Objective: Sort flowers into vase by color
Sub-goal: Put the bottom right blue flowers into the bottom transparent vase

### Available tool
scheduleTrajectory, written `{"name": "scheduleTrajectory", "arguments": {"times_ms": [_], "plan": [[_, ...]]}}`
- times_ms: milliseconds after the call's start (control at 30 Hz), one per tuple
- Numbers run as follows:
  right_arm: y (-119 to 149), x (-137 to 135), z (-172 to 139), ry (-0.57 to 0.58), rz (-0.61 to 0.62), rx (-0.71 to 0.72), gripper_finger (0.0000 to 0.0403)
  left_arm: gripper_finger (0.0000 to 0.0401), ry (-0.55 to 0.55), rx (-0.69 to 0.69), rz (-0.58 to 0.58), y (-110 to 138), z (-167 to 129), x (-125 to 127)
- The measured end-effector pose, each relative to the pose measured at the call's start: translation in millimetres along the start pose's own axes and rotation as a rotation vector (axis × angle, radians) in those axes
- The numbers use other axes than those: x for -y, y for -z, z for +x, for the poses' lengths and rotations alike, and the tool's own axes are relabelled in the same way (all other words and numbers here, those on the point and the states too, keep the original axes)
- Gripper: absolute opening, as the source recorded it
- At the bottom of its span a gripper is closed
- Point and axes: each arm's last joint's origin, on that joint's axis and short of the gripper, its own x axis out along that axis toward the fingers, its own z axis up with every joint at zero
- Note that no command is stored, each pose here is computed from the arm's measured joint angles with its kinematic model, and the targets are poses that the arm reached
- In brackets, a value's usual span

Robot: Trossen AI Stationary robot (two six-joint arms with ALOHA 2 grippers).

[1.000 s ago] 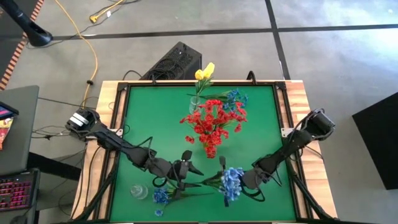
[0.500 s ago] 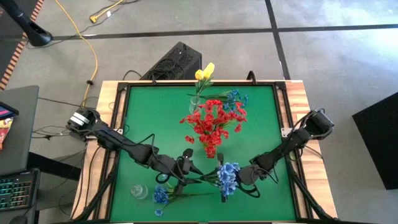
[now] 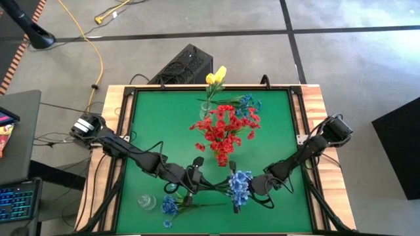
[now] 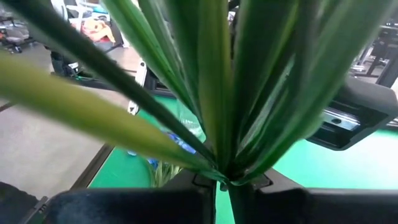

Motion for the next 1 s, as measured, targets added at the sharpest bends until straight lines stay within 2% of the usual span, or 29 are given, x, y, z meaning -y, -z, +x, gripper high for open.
{"name": "scheduleTrajectory", "arguments": {"times_ms": [133, 300, 567, 700, 867, 1000], "plan": [[0, 0, 0, 0.001, 0.006, 0.0, 0.0062, 0.0003, -0.011, 0.002, 0.0, 0, 0, 0], [-3, 0, -1, 0.0, 0.009, 0.014, 0.01, 0.0002, -0.023, 0.041, 0.013, -4, 0, 0], [-20, 5, -11, 0.003, 0.034, 0.052, 0.0213, 0.0, -0.022, 0.075, 0.037, -7, 0, 0], [-27, 5, -23, -0.013, 0.015, 0.004, 0.0262, 0.0, -0.014, 0.13, 0.068, -15, -5, 5], [-29, 4, -37, -0.033, 0.081, -0.084, 0.0278, 0.0, 0.04, 0.219, 0.152, -34, -31, 17], [-25, 1, -42, -0.04, 0.109, -0.131, 0.0279, 0.0, 0.103, 0.263, 0.196, -38, -59, 21]]}}
